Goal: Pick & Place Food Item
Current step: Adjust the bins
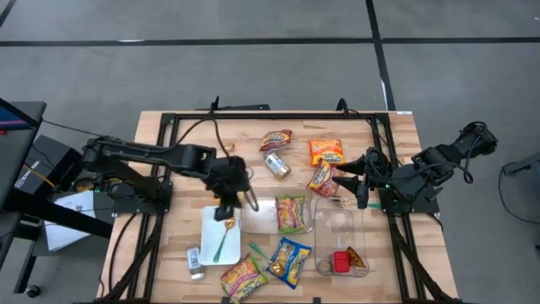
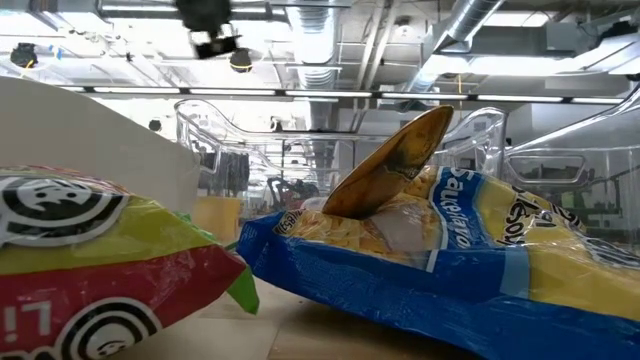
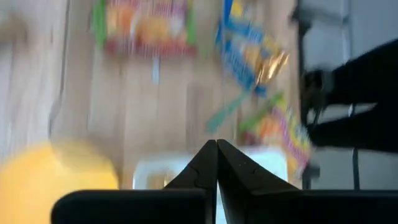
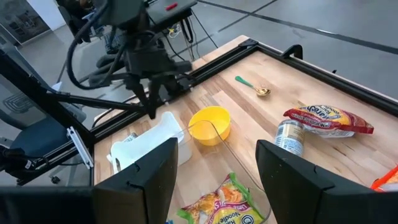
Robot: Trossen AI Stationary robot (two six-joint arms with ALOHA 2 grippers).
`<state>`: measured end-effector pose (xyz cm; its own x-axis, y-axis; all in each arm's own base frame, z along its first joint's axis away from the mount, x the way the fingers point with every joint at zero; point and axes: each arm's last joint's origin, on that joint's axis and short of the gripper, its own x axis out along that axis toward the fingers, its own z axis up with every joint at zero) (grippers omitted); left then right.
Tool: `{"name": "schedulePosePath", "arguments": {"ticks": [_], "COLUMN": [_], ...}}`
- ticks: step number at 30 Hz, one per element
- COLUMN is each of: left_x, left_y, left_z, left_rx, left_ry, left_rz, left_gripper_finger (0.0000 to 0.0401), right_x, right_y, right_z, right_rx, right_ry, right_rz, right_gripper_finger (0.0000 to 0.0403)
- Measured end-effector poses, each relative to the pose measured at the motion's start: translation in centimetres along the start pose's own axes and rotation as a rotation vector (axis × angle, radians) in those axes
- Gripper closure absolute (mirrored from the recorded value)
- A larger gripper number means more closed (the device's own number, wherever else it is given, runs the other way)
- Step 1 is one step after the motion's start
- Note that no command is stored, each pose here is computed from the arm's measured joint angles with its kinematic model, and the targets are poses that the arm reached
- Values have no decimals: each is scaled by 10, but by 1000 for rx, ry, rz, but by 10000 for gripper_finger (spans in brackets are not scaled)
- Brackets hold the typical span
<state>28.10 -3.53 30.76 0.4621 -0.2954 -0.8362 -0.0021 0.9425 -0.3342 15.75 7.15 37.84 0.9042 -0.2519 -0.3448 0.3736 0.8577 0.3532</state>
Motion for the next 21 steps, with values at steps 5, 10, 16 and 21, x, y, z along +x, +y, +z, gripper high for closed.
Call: {"name": "schedulePosePath", "arguments": {"ticks": [5, 10, 16, 21], "left_x": [-2, 26, 61, 75], "left_y": [-12, -8, 4, 13], "left_z": [-15, -37, -68, -87], "left_rx": [1, -34, -132, -176], "left_ry": [75, 153, 195, 185], "left_rz": [66, 78, 99, 85], "left_gripper_finger": [401, 401, 401, 401], "right_x": [0, 0, 0, 0], "right_y": [0, 0, 0, 0], "right_z": [0, 0, 0, 0], "right_rx": [0, 13, 18, 15], "right_ry": [-7, -8, -7, -6], "right_rz": [-8, -8, -8, -10], "right_gripper_finger": [192, 192, 192, 192]}}
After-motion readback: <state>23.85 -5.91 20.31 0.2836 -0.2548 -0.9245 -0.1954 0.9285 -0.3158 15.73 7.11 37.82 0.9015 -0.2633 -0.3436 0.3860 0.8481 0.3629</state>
